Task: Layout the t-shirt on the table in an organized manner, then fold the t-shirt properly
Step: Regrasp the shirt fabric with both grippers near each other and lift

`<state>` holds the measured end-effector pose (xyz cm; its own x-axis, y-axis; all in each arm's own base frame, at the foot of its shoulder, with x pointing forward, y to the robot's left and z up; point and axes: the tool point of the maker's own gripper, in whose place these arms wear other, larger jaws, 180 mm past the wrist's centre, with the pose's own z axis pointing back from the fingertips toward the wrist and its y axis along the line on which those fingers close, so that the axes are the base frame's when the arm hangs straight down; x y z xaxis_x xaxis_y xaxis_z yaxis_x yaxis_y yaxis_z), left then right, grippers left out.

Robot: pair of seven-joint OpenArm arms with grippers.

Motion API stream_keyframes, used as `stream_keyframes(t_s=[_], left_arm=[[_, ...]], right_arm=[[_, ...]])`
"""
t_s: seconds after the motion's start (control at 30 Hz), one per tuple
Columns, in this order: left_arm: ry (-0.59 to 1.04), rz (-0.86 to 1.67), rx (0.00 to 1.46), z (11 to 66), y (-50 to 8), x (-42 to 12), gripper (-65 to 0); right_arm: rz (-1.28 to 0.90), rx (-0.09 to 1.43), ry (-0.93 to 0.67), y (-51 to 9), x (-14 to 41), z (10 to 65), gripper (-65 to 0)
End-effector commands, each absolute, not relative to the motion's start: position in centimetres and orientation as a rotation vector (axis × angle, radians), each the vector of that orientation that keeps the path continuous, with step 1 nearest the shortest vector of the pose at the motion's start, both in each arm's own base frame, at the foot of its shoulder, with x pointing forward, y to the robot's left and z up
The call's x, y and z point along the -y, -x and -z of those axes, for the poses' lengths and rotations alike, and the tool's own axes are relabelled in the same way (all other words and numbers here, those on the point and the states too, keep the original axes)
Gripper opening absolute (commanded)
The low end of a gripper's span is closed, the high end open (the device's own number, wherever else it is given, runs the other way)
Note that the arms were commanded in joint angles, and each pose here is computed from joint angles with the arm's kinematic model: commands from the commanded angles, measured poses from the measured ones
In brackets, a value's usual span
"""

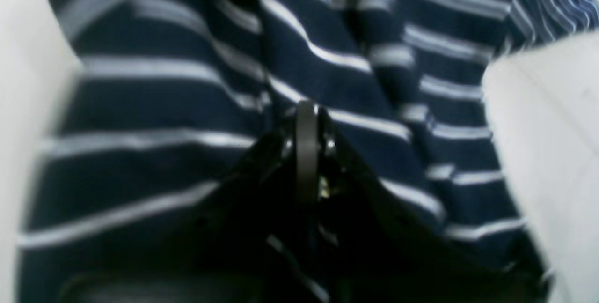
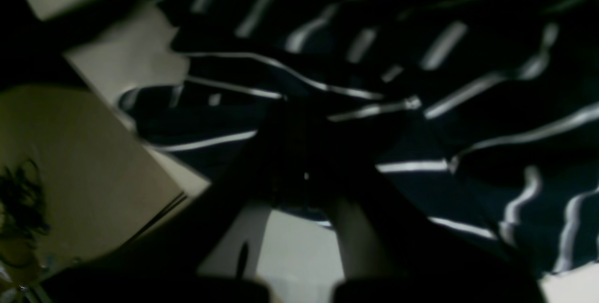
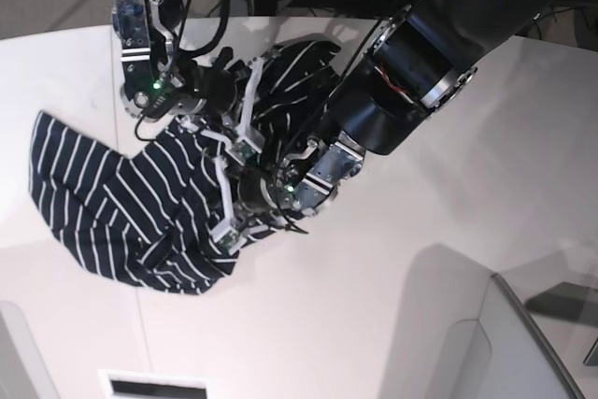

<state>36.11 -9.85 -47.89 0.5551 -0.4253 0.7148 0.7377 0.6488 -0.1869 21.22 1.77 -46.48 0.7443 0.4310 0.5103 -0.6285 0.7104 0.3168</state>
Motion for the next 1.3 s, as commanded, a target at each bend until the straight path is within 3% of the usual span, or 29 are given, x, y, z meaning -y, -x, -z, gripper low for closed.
stream_keyframes(t_s=[0.0, 0.33, 0.57, 0.73, 0.87, 1.0, 1.27], left_arm=[[0.516, 0.732, 0.731, 46.4, -37.6, 10.3, -65.0], [0.404, 0.815, 0.549, 51.4, -31.6, 2.5, -65.0], [0.347, 0.784, 0.611, 49.3, -29.0, 2.7, -65.0], [0.326, 0.635, 0.719, 46.3, -33.7, 1.5, -65.0], [0.331, 0.585, 0.823, 42.5, -38.0, 2.0, -65.0], [0.332, 0.594, 0.879, 40.0, -41.0, 3.4, -65.0], [0.425, 0.64, 0.856, 39.5, -42.6, 8.4, -65.0]], right_arm=[[-0.604, 0.451, -0.525, -21.8, -2.3, 45.9, -64.8], [-0.463, 0.36, -0.362, -21.2, 8.4, 49.4, -64.8], [-0.447, 0.383, -0.288, -24.6, 12.3, 48.7, -64.8], [-0.522, 0.433, -0.187, -25.7, 12.7, 44.2, -64.8], [-0.586, 0.473, -0.189, -24.7, 9.3, 41.4, -64.8], [-0.645, 0.442, -0.32, -22.0, 3.1, 42.1, -64.8], [-0.773, 0.419, -0.535, -19.3, -5.9, 43.9, -64.8]])
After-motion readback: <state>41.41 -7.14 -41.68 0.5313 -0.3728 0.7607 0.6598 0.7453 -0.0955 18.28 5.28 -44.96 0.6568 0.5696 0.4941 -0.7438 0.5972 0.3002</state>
